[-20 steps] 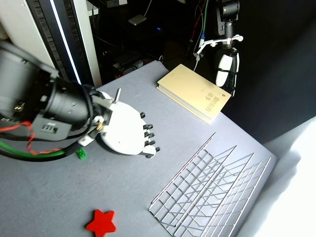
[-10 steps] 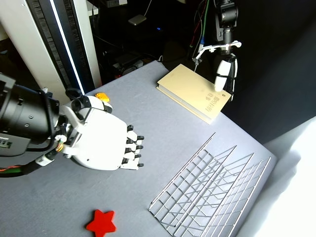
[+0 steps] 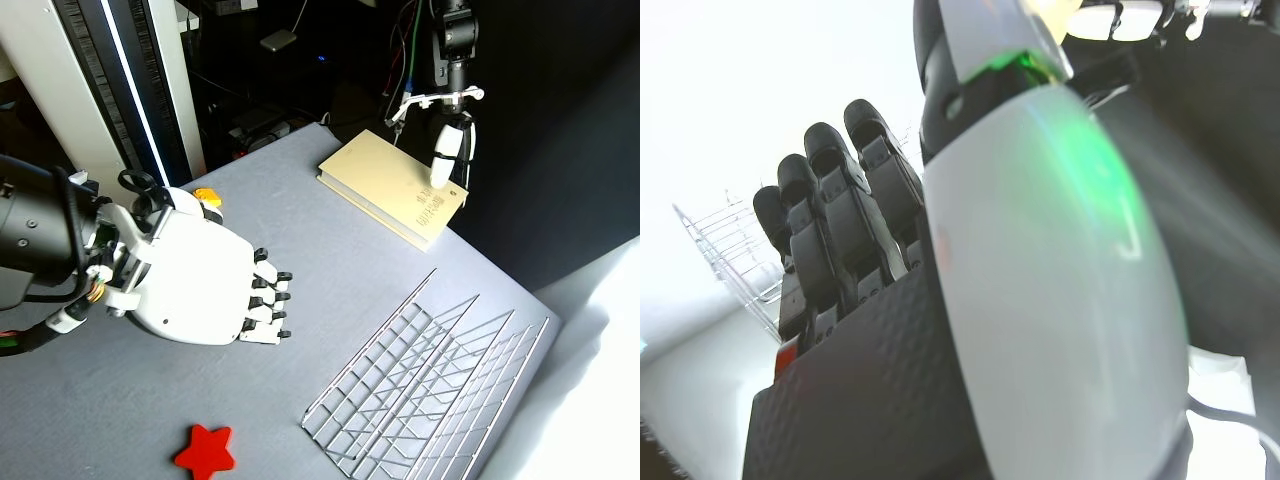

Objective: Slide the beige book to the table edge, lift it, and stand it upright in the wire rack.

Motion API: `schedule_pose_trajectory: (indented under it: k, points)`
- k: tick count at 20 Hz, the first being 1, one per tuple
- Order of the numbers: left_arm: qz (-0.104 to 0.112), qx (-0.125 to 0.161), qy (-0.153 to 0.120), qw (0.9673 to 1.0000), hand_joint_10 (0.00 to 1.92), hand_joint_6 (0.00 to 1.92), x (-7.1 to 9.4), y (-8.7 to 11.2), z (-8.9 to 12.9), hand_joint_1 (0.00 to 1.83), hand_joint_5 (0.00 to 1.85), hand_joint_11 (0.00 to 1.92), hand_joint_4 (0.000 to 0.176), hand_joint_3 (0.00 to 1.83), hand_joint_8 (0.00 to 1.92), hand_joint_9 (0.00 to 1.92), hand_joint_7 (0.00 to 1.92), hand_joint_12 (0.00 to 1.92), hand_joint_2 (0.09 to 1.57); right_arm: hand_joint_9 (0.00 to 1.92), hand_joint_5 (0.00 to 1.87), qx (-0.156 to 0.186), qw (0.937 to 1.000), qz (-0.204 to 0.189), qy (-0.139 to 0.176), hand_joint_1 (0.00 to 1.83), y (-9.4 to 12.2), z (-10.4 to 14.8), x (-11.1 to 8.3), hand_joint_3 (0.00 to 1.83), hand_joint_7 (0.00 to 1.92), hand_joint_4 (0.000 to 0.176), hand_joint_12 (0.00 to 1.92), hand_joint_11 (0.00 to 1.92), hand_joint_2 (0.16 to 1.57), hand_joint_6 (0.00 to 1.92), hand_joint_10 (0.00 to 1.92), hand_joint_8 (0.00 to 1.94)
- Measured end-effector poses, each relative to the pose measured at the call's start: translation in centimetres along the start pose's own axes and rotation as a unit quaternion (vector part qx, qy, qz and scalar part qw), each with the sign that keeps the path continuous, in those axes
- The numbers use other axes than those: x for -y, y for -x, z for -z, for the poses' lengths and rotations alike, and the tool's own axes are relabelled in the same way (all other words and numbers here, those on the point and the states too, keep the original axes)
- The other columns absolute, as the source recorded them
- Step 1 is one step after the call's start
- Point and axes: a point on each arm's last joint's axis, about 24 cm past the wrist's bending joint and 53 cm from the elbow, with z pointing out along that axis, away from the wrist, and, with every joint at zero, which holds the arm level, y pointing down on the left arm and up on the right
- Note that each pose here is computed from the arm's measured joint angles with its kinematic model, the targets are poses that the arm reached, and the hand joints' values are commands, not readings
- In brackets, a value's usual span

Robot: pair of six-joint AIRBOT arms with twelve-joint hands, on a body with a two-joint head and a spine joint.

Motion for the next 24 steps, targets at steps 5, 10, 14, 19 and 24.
schedule_pose_trajectory:
  k: [5, 10, 14, 19, 24]
  points:
    - [0.0, -0.002, 0.0, 1.0, 0.0, 0.0, -0.1, -0.2, 0.0, 0.97, 0.05, 0.0, 0.0, 0.0, 0.0, 0.03, 0.02, 0.14, 1.04, 0.26, 0.26, 0.004, 1.0, -0.006, -0.004, 0.24, 0.1, 0.5, 0.5, 0.0, 0.28, 0.0, 0.66, 0.0, 1.14, 0.0, 0.0, 0.0]
    - [0.0, -0.007, 0.012, 0.9999, 0.01, 0.0, -1.4, -0.7, -0.5, 1.01, 0.08, 0.0, 0.0, 0.0, 0.0, 0.09, 0.08, 0.36, 1.02, 0.25, 0.24, 0.006, 0.9999, -0.007, -0.006, 0.26, 0.1, 0.7, 0.8, 0.0, 0.26, 0.0, 0.67, 0.0, 1.14, 0.0, 0.0, 0.0]
    - [0.002, -0.009, 0.015, 0.9999, 0.01, 0.01, -1.6, -0.9, -0.7, 1.04, 0.17, 0.0, 0.0, 0.0, 0.01, 0.17, 0.16, 0.62, 1.03, 0.25, 0.24, 0.006, 0.9999, -0.007, -0.006, 0.28, 0.1, 0.7, 0.8, 0.0, 0.26, 0.0, 0.71, 0.0, 1.13, 0.0, 0.0, 0.0]
    - [0.006, -0.018, 0.013, 0.9997, 0.02, 0.01, -1.6, -1.6, -0.8, 1.12, 0.43, 0.14, 0.0, 0.0, 0.01, 0.47, 0.46, 0.92, 1.09, 0.25, 0.24, 0.005, 1.0, 0.002, -0.005, 0.25, 0.0, 0.7, 0.7, 0.0, 0.25, 0.0, 0.64, 0.0, 1.14, 0.0, 0.0, 0.0]
    - [0.007, -0.018, 0.012, 0.9997, 0.03, 0.01, -1.5, -1.6, -0.8, 1.16, 0.63, 0.35, 0.0, 0.0, 0.01, 0.7, 0.69, 0.92, 1.15, 0.27, 0.25, 0.005, 1.0, 0.006, -0.005, 0.27, 0.0, 0.7, 0.7, 0.0, 0.27, 0.0, 0.65, 0.0, 1.13, 0.0, 0.01, 0.01]
